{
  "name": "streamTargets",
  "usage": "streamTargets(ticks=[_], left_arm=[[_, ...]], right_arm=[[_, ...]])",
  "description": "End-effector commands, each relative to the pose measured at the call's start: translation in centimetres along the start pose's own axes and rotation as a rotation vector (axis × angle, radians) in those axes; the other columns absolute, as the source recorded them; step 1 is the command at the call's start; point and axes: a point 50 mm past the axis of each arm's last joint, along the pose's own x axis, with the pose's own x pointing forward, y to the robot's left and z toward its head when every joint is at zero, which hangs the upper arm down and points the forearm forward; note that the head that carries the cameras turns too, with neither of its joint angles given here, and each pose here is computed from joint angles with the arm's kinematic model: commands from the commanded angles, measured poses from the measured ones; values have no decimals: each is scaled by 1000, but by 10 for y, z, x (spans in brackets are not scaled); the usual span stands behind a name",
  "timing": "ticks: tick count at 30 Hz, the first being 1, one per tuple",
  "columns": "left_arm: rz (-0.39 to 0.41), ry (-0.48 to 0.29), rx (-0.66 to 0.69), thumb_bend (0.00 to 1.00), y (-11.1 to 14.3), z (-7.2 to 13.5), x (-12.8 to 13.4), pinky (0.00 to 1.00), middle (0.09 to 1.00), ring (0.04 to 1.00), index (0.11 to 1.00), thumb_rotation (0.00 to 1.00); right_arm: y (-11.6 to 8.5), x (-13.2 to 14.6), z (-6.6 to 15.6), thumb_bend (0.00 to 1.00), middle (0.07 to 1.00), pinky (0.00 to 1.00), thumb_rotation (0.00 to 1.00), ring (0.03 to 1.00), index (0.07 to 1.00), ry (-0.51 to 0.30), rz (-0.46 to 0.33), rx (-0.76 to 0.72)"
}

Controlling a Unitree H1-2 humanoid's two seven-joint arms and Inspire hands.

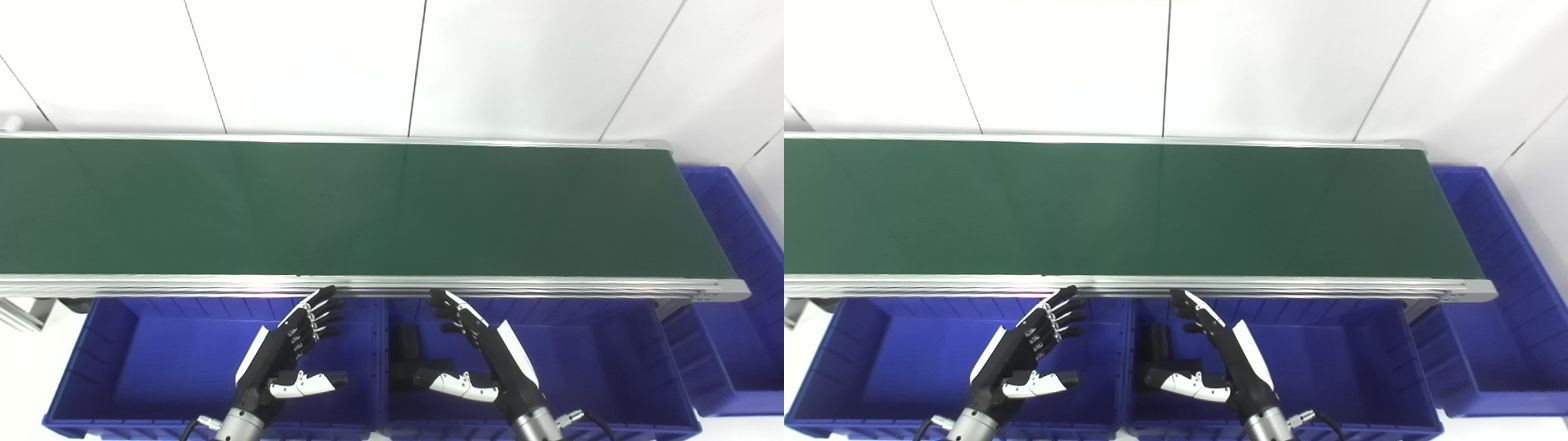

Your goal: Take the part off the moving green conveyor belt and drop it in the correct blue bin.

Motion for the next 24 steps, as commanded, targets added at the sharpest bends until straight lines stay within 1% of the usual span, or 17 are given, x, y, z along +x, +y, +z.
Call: streamTargets(ticks=[1, 3, 6, 13, 17, 24], left_arm=[[2, -58, 10, 955, -3, 7, 4, 766, 851, 823, 893, 276], [4, -57, 11, 953, -3, 7, 4, 763, 850, 822, 892, 272], [4, -57, 8, 951, -3, 7, 4, 763, 851, 824, 892, 268], [2, -62, 18, 944, -5, 5, 4, 766, 852, 826, 890, 274], [7, -56, 11, 948, -6, 3, 4, 769, 850, 824, 887, 258], [5, -52, 7, 950, -8, 2, 5, 773, 855, 828, 889, 250]], right_arm=[[-3, 3, 10, 789, 867, 779, 445, 847, 891, -53, -9, 0], [-4, 3, 10, 789, 865, 777, 446, 844, 891, -53, -7, 3], [-4, 3, 10, 771, 858, 777, 419, 843, 890, -55, 0, 7], [-4, 3, 8, 782, 856, 785, 394, 844, 889, -45, 5, 7], [-4, 3, 7, 776, 856, 775, 376, 838, 885, -47, 3, 5], [-4, 2, 8, 781, 863, 778, 402, 842, 895, -45, 3, 9]])
